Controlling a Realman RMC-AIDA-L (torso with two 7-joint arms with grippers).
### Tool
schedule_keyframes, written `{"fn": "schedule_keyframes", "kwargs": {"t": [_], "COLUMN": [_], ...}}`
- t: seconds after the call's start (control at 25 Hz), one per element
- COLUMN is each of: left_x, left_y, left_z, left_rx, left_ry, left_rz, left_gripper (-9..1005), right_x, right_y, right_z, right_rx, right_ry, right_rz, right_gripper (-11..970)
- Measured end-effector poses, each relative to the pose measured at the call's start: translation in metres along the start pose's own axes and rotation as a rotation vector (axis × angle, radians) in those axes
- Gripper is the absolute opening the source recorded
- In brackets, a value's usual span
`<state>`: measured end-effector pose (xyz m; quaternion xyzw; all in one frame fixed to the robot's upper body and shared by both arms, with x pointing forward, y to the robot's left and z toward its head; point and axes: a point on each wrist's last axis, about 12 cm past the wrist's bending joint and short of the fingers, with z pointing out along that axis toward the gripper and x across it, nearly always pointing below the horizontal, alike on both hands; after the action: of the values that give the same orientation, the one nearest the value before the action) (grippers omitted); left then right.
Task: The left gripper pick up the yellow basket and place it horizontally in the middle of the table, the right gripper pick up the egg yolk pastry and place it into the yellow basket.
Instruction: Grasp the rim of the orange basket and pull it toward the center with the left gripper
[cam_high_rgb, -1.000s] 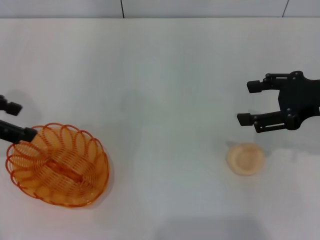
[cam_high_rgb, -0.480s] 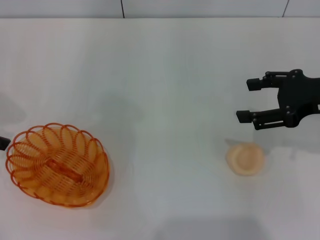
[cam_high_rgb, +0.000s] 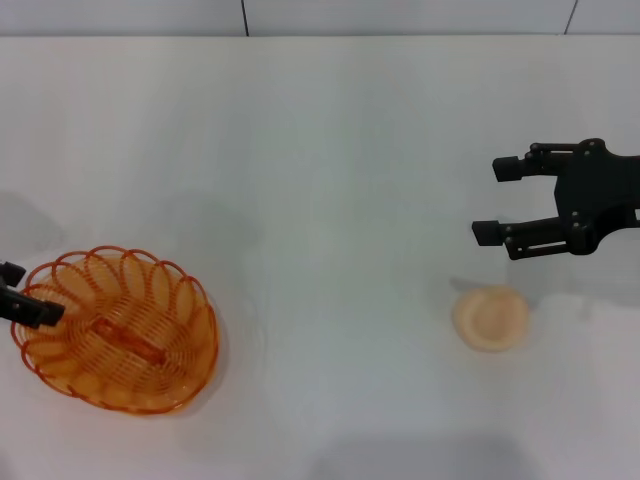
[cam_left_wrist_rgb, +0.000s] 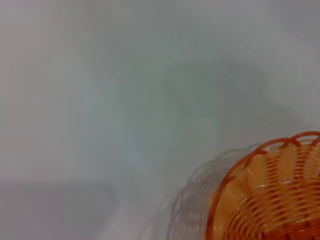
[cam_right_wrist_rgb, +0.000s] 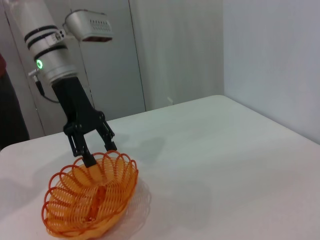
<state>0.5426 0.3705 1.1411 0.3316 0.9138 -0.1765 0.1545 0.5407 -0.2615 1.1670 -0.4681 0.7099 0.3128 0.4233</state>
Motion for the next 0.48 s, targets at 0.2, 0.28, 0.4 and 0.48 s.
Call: {"fn": "schedule_keyframes", "kwargs": {"t": [0.2, 0.28, 0.4, 0.48], "left_x": [0.001, 0.001, -0.001, -0.002], "left_y": [0.000, 0.000, 0.000, 0.001], "left_z": [0.004, 0.005, 0.009, 0.012], "left_rx": [0.004, 0.007, 0.014, 0.014], "left_ry": [0.000, 0.001, 0.005, 0.009], "left_rz": [-0.005, -0.007, -0.014, -0.017], "left_gripper": [857, 856, 854, 853], "right_x": [0.000, 0.000, 0.000, 0.000], "right_y": [0.000, 0.000, 0.000, 0.000], "right_z": [0.000, 0.000, 0.000, 0.000], "right_rx": [0.000, 0.000, -0.001, -0.003], "right_ry": [0.000, 0.000, 0.000, 0.001], "right_rz": [0.000, 0.000, 0.000, 0.001], "right_gripper": [833, 833, 833, 833]}}
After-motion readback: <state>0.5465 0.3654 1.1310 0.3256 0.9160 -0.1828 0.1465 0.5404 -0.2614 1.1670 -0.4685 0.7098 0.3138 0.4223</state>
